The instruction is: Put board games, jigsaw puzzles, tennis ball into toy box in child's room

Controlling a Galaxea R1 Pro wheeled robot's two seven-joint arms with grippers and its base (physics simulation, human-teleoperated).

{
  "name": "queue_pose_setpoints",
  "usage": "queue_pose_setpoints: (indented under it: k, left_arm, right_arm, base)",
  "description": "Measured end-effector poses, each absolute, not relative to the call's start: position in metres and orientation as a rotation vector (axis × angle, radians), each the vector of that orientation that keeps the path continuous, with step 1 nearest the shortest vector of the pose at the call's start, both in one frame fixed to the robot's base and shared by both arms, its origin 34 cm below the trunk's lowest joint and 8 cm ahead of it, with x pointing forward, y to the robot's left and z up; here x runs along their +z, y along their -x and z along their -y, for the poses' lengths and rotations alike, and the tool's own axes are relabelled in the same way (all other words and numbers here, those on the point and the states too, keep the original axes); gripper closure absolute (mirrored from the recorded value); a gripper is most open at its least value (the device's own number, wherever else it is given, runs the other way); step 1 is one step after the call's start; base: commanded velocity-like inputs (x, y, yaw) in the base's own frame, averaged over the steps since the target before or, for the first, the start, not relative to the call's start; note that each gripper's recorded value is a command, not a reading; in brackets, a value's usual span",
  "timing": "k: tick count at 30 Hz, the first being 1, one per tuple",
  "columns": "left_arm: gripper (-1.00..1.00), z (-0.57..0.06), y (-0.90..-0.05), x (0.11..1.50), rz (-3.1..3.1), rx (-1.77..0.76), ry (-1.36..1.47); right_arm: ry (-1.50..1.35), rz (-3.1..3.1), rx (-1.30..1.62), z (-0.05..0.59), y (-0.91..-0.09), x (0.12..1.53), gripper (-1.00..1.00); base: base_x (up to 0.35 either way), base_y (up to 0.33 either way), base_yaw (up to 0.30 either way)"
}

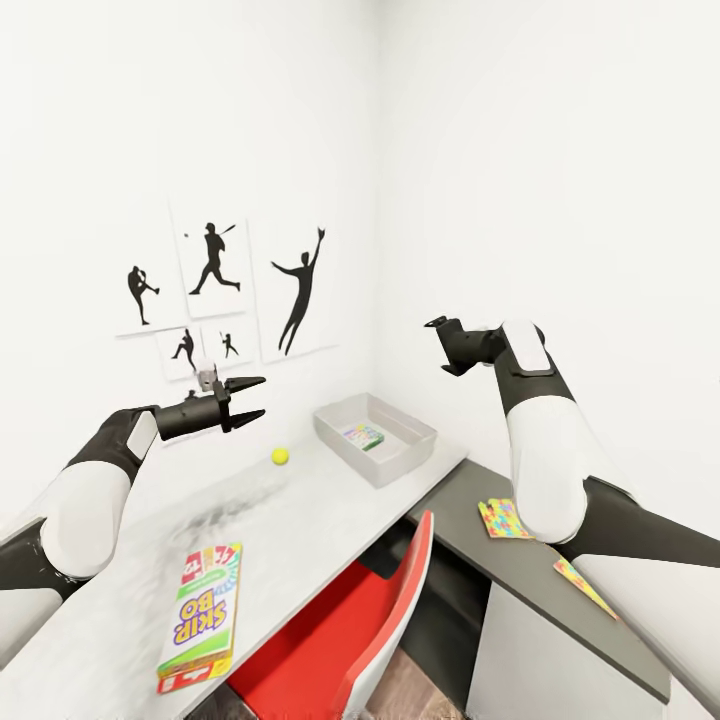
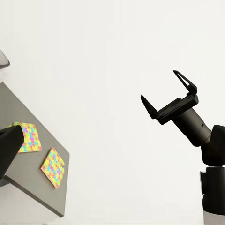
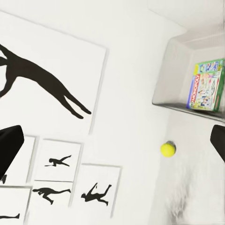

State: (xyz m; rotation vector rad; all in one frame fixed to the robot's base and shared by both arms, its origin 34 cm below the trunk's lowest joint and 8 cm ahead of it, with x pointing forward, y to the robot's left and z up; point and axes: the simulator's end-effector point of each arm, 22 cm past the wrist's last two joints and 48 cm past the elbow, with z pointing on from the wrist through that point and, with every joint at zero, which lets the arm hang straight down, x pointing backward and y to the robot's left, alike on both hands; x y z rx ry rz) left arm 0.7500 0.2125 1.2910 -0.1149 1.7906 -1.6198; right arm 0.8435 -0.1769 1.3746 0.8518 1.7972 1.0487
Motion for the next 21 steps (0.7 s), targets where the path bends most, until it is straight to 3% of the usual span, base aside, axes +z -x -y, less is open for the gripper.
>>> queue_pose_setpoints:
  k: [12, 21]
  left_arm:
    - [-1.0, -0.213, -0.755, 1.28, -1.805, -1.622, 0.129]
    - [-1.0, -0.213, -0.756, 1.277, -1.808, -1.624, 0.133]
  right_arm:
    - [-0.863, -1.812, 1.045, 0.177, -0.85, 1.362, -1.0]
    - [-0.866, -1.816, 1.044, 0.177, -0.851, 1.358, -1.0]
  base:
    - [-0.088, 0.057, -0.145]
    - [-0.139, 0.093, -0.246]
